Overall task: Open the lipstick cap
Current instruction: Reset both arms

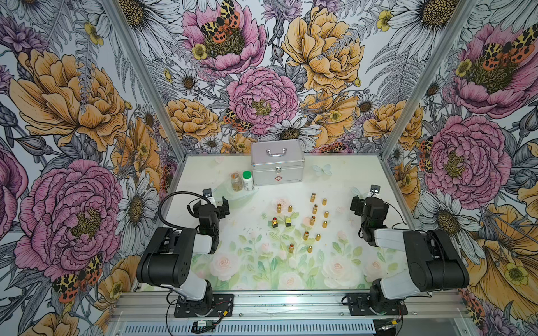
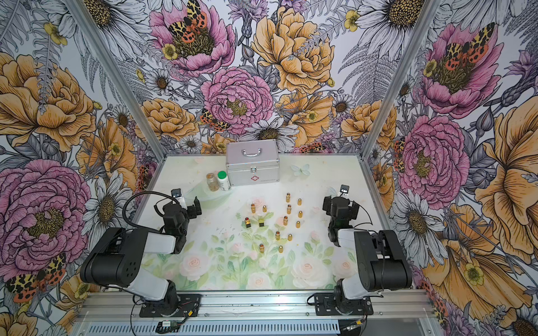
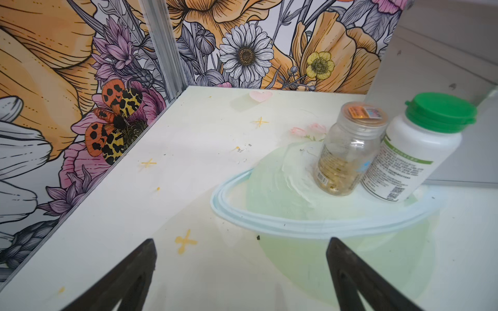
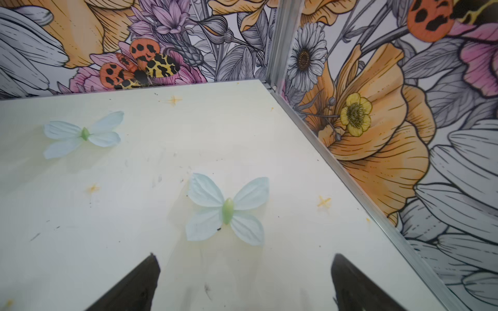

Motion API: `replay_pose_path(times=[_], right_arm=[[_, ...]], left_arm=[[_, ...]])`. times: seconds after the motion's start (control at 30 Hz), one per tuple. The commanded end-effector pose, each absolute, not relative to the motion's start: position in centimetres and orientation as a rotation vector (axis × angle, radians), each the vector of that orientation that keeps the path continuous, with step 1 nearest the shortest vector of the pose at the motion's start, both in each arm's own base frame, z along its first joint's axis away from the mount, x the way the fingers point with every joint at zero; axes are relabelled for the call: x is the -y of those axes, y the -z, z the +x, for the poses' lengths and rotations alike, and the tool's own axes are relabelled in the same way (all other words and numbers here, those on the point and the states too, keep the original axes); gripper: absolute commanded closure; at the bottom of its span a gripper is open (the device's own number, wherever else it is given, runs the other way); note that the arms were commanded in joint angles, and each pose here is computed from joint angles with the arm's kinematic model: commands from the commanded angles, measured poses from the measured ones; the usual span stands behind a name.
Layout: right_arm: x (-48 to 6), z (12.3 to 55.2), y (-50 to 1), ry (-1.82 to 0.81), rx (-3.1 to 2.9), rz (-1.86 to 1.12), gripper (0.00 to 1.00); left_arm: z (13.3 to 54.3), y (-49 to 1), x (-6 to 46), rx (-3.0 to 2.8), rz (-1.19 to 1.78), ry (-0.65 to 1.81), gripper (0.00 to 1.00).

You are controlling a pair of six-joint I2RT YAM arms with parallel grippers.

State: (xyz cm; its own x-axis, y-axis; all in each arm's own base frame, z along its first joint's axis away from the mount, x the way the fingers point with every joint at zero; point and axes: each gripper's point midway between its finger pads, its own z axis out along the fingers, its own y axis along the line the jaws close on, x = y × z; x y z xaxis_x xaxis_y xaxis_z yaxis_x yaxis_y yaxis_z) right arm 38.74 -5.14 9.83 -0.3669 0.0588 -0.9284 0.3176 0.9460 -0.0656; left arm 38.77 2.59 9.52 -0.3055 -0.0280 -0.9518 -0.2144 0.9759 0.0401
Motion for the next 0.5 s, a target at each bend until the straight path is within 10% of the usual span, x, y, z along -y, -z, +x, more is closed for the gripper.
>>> replay_pose_path(times=[0.0, 0.47], right_arm=[[4.1, 39.5, -11.7, 0.212, -1.794, 0.204, 0.00], [4.1, 39.6, -11.4, 0.208, -1.829, 0.207, 0.00]], left_arm=[[40.0, -11.8, -3.0, -1.795, -0.198, -0.105, 0.01], [40.1, -11.8, -1.8, -1.798, -0.135, -0.114, 0.01]])
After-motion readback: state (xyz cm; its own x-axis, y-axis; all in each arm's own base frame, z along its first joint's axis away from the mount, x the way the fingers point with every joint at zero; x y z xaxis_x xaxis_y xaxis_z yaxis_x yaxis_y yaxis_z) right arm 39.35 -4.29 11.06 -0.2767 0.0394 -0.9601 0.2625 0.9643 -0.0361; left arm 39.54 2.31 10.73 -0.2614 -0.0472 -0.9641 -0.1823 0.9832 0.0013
